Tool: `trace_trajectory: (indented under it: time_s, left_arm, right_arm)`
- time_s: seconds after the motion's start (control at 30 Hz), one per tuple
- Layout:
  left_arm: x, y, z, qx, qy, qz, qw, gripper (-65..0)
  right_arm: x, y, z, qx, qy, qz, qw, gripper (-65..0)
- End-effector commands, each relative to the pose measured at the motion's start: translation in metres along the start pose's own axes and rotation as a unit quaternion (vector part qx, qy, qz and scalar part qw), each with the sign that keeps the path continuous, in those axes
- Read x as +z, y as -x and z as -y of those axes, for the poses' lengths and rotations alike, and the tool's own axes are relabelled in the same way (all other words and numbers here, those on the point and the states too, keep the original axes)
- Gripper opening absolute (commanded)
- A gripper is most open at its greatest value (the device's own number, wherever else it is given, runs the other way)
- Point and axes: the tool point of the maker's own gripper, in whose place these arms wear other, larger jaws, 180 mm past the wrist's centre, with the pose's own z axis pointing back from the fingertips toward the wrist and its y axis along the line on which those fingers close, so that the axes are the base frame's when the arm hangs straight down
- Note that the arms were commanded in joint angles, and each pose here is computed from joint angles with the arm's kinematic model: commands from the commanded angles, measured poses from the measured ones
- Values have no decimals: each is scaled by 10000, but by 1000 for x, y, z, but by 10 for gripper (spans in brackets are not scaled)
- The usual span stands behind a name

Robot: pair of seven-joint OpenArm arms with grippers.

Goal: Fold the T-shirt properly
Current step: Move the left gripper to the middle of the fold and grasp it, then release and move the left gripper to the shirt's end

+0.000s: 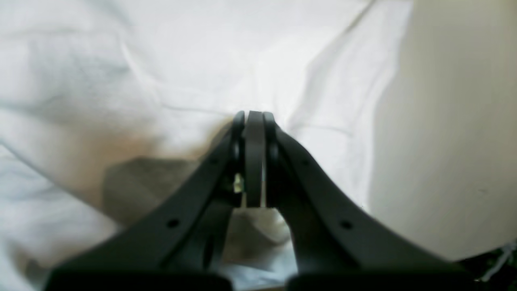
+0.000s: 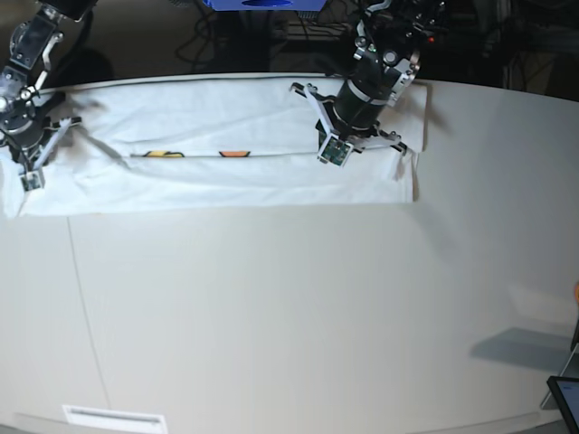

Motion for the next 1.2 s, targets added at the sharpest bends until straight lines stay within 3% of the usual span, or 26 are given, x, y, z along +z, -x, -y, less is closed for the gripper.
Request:
trace_trajectory:
  time_s: [0.0, 0.13, 0.47, 1.0, 1.17]
  left_arm:
    - [2, -10, -1, 20, -32, 214, 9998, -650]
    - [-7, 17, -2, 61, -14, -358, 9993, -650]
    - [-43, 44, -17, 260, -6, -878, 9958, -650]
    - [-86, -11, -49, 657, -57, -459, 9968, -650]
    - [-98, -27, -46, 727, -44, -371, 9967, -650]
  right_arm:
    - [1, -6, 11, 23, 121, 108, 9999, -644]
    - [-7, 1, 6, -76, 4, -3, 10000, -643]
    - [-29, 4, -3, -328, -240, -124, 9991, -644]
    - [-77, -37, 5, -505, -665, 206, 9963, -644]
    - [-87, -45, 22, -606, -654, 209, 9958, -646]
